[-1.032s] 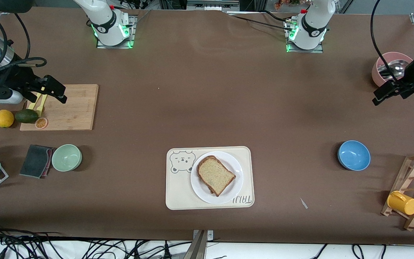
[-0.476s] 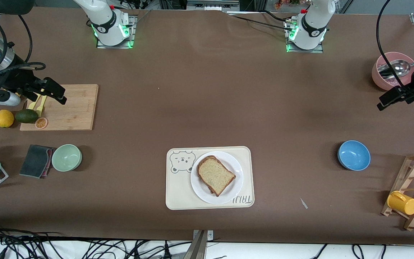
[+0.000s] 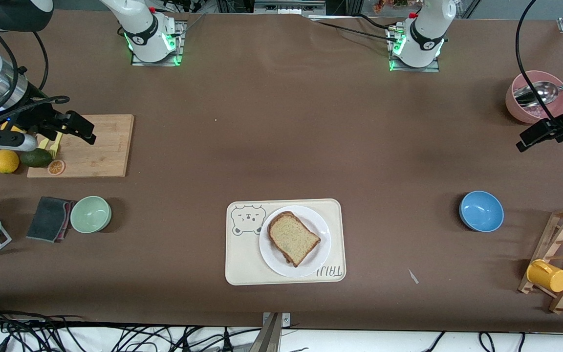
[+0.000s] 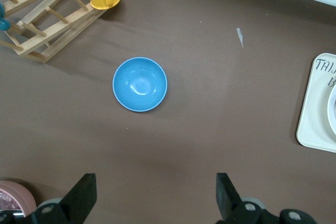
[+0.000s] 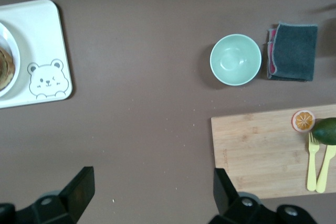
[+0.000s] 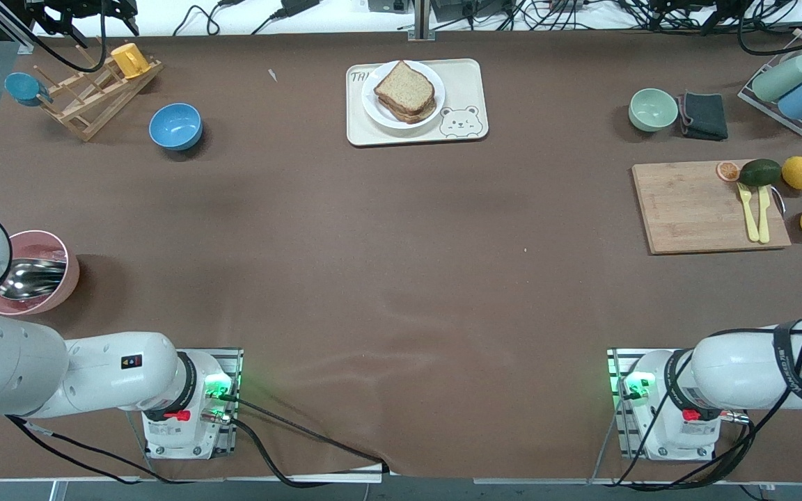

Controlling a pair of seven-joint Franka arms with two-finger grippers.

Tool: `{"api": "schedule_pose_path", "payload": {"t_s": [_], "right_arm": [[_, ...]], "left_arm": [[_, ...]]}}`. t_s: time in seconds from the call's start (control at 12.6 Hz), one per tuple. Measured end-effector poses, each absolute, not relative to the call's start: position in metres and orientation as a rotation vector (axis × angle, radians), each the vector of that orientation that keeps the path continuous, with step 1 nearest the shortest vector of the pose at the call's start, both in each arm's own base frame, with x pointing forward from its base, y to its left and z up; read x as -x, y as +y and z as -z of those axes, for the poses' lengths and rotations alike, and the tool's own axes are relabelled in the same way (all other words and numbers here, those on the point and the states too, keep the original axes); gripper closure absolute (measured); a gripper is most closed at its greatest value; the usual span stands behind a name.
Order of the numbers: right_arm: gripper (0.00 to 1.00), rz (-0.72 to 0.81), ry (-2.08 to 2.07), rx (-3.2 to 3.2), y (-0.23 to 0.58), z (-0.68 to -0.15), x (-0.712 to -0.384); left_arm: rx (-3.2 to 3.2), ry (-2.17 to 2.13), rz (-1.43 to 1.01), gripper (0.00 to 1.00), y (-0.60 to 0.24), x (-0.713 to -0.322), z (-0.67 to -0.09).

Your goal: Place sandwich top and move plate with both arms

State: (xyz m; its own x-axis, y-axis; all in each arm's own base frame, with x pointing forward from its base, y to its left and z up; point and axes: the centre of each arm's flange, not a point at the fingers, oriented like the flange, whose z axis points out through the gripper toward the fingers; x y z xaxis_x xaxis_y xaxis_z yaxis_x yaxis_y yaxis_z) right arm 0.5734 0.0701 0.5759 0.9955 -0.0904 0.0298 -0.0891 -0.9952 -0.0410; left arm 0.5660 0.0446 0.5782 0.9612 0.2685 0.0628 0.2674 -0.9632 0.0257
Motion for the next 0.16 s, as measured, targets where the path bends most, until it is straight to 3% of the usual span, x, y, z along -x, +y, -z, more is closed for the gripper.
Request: {"api": "schedule_pose_path", "payload": {"t_s": [0.16], "right_arm": [[0.0, -0.008, 0.077, 3.107, 0.0743, -0.5776, -0.5669]], "left_arm": [[-3.094, 0.421, -0.099, 0.0, 0.044, -0.5655, -0.5813]]}}
